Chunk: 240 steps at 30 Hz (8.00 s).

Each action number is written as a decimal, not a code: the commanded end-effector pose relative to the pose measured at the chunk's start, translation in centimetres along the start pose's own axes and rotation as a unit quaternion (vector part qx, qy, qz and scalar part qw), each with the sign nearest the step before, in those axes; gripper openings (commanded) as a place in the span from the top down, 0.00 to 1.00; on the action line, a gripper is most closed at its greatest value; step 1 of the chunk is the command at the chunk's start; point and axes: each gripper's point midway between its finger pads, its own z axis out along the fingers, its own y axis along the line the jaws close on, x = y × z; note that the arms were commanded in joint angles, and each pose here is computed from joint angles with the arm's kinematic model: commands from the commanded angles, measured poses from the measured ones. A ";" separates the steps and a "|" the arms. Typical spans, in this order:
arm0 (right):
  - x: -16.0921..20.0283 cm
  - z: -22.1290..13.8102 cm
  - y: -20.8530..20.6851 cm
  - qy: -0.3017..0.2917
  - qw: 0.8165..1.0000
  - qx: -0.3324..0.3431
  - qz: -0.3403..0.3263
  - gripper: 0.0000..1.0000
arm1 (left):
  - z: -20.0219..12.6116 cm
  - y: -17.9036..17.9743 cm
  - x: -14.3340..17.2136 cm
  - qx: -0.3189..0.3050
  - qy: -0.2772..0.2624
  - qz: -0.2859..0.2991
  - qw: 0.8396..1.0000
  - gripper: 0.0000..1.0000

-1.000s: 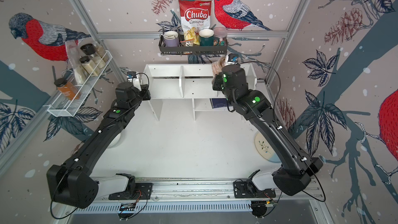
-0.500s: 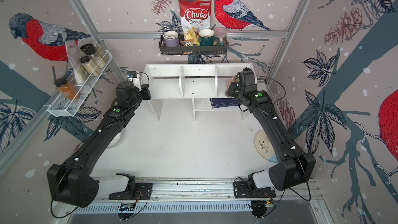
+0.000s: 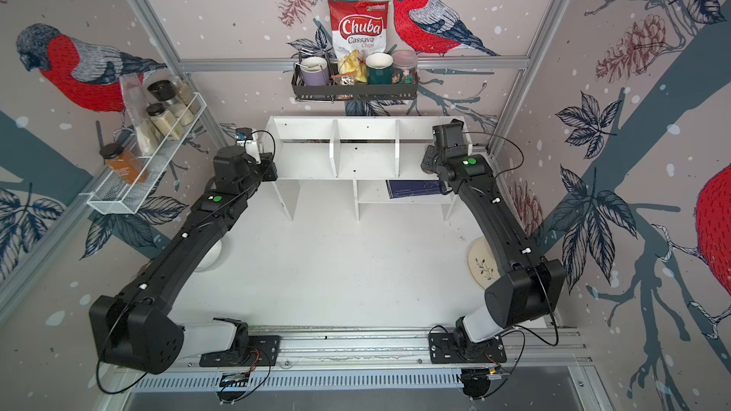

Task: Wipe the bookshelf clean with a cloth
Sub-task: Wipe the dust from the shelf, then place the cleaning item at the center of the board, then reset both arms

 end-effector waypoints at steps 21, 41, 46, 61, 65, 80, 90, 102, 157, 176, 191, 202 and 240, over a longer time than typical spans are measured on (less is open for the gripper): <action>3.0 0.2 -1.0 -0.003 1.000 -0.015 -0.017 1.00 | 0.3 -1.5 1.4 0.042 0.039 -0.059 0.997 1.00; -5.2 -0.2 8.5 -0.066 0.988 -0.127 -0.051 1.00 | 0.5 -1.4 1.8 0.040 0.045 -0.057 0.997 1.00; -6.2 -0.4 6.8 -0.079 0.989 -0.120 -0.027 1.00 | 0.7 -1.5 1.9 0.041 0.047 -0.058 0.996 1.00; -1.0 -0.7 1.6 -0.051 0.997 -0.014 -0.061 1.00 | 0.4 -1.3 1.7 0.036 0.046 -0.057 0.997 1.00; 1.9 -0.2 3.6 -0.027 0.997 -0.047 -0.062 1.00 | 0.4 -1.3 1.6 0.037 0.045 -0.056 0.997 1.00; -6.2 -0.1 6.7 -0.067 0.993 -0.099 -0.006 1.00 | 0.4 -1.6 1.6 0.047 0.045 -0.057 0.996 1.00; 0.5 0.3 5.2 -0.019 0.994 -0.106 0.002 1.00 | 0.4 -1.8 1.7 0.050 0.047 -0.060 0.996 1.00; -2.4 -0.1 -1.2 -0.054 0.999 0.003 -0.010 1.00 | 0.8 -1.9 2.1 0.054 0.053 -0.063 0.995 1.00; 30.2 -0.6 10.9 0.120 0.975 -0.171 -0.083 0.00 | -8.9 5.8 5.5 -0.125 0.011 -0.100 0.987 0.02; 13.3 -10.1 -18.5 -0.306 0.930 0.174 0.104 0.00 | -7.1 14.5 12.5 -0.327 -0.063 -0.014 0.943 0.02; 15.2 2.7 -22.2 -0.257 0.947 0.187 0.048 0.00 | -0.1 15.0 20.3 -0.274 0.007 0.023 0.962 0.03; 15.3 7.7 -18.4 -0.201 0.972 0.117 -0.033 0.00 | 0.9 14.0 21.4 -0.237 -0.008 0.037 0.971 0.03; 15.4 8.3 -17.8 -0.189 0.973 0.120 -0.050 0.00 | 2.0 12.3 21.3 -0.193 0.003 0.064 0.979 0.03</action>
